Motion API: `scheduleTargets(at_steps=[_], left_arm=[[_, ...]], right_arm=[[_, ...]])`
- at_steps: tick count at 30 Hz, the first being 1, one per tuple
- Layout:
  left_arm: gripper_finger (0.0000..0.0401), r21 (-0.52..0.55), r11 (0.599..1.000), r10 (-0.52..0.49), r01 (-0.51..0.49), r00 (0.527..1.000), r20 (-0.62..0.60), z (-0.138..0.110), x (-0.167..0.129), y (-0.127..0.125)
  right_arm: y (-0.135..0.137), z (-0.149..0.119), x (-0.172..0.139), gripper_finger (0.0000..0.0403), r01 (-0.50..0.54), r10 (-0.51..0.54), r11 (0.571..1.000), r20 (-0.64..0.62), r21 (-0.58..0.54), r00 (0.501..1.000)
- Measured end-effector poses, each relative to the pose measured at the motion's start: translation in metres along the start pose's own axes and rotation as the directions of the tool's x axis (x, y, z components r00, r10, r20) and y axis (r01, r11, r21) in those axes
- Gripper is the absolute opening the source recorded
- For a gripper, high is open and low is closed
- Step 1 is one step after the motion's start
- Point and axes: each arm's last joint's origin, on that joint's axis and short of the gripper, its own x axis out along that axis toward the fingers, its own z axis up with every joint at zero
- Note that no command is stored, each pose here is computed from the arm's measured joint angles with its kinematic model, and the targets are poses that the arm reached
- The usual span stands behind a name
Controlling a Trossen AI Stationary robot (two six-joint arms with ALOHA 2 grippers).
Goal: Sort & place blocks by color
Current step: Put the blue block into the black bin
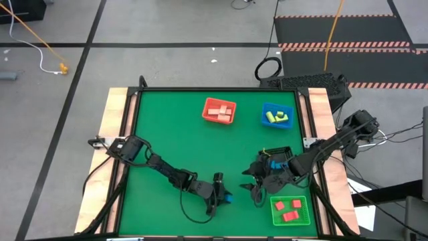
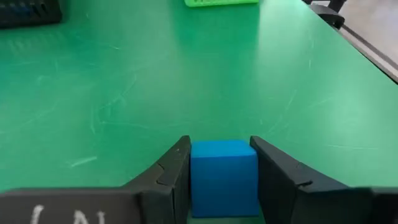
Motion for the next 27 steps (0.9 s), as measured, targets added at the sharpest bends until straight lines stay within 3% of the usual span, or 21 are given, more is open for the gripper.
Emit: scheduleTargets(at_steps=[6,13,18,22,27], left_arm=[[0.0132,0.071,0.996,0.049,-0.050,0.999,0.013,0.011,-0.009,-0.003],[0.0132,0.193,0.960,0.170,-0.200,0.972,0.161,0.051,-0.029,-0.005],[0.0132,0.254,0.904,0.290,-0.344,0.930,0.225,0.069,-0.043,-0.008],[0.0132,0.251,0.869,0.364,-0.427,0.894,0.263,0.074,-0.046,-0.007],[0.0132,0.238,0.852,0.391,-0.466,0.869,0.302,0.079,-0.048,-0.005]], right_arm=[[-0.016,-0.019,0.005,0.0263,0.057,-0.048,0.978,-0.050,0.201,0.998],[-0.027,-0.034,0.008,0.0263,0.076,-0.047,0.916,-0.082,0.394,0.996],[-0.027,-0.036,0.011,0.0263,-0.125,0.105,0.868,0.069,0.481,0.992],[-0.028,-0.034,0.008,0.0263,-0.301,0.219,0.812,0.217,0.500,0.951],[-0.029,-0.027,0.005,0.0263,-0.391,0.264,0.796,0.316,0.463,0.911]])
